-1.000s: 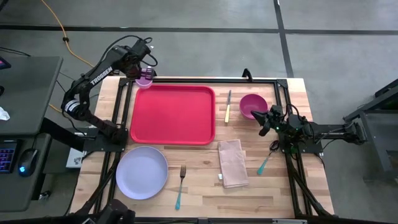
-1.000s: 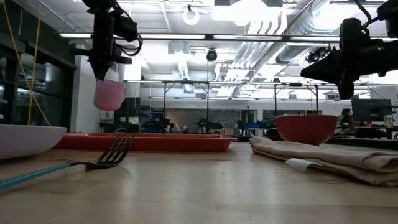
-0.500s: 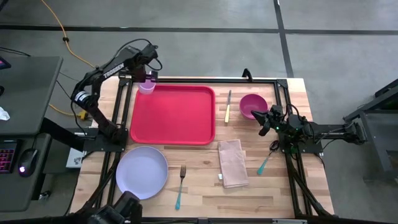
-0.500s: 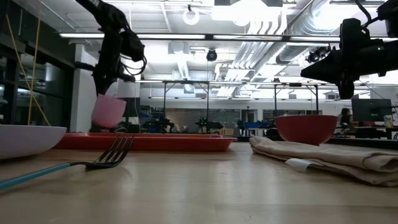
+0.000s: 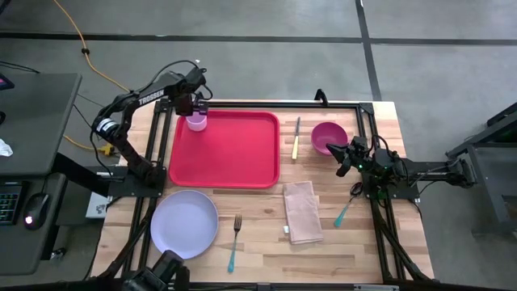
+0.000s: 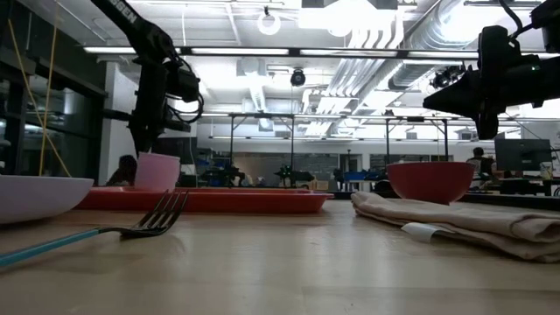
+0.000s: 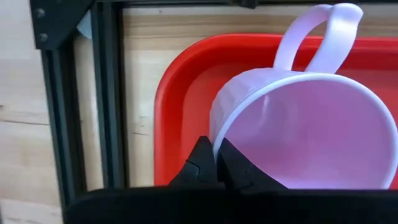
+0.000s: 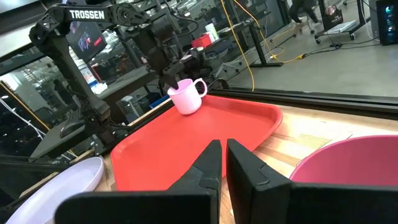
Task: Set up tray
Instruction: Put the pink mug on the red tray
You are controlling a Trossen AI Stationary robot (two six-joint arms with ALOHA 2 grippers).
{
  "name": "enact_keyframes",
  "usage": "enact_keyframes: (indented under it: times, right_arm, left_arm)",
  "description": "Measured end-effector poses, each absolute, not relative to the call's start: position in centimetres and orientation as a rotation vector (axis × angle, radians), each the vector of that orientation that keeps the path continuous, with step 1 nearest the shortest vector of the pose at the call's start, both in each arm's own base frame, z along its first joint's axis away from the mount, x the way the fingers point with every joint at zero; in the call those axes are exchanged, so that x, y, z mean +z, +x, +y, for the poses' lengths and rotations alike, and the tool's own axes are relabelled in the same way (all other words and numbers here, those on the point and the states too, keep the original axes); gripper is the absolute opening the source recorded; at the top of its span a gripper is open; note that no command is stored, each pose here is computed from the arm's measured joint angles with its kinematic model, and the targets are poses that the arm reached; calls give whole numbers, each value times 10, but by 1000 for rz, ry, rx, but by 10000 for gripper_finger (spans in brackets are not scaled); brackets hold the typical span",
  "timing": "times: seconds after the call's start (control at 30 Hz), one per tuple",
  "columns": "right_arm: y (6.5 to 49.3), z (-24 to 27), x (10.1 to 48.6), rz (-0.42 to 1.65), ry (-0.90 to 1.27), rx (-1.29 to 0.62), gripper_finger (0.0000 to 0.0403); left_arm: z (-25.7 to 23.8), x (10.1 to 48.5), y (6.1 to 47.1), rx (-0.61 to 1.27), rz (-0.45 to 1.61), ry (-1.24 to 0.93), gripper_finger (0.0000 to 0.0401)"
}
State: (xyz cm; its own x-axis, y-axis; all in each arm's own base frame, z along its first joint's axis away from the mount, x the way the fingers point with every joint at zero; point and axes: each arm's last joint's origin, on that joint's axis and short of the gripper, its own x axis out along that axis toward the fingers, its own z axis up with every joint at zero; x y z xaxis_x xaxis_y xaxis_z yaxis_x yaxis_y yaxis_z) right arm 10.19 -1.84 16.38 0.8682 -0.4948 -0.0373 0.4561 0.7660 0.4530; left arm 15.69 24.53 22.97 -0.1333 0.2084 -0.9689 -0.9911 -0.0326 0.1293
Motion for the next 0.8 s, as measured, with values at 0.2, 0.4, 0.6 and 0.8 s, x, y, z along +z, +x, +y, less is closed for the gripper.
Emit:
enact_keyframes:
  times: [0.2,0.4,0.6,0.8]
  right_arm:
    - [102,-18,164,-86,469,-517,0]
    - [102,-18,164,-86,469,-517,0]
    - [102,-18,164,-86,469,-517,0]
    - [102,-18,164,-86,472,-517,0]
  left_arm:
    - [252,230,141,1403,1121,-1080,12]
    - [254,230,139,1402,1117,-1087,12]
    - [253,229,138,1391,1139,-1072,12]
    - [252,229,138,1388,1150,-1067,12]
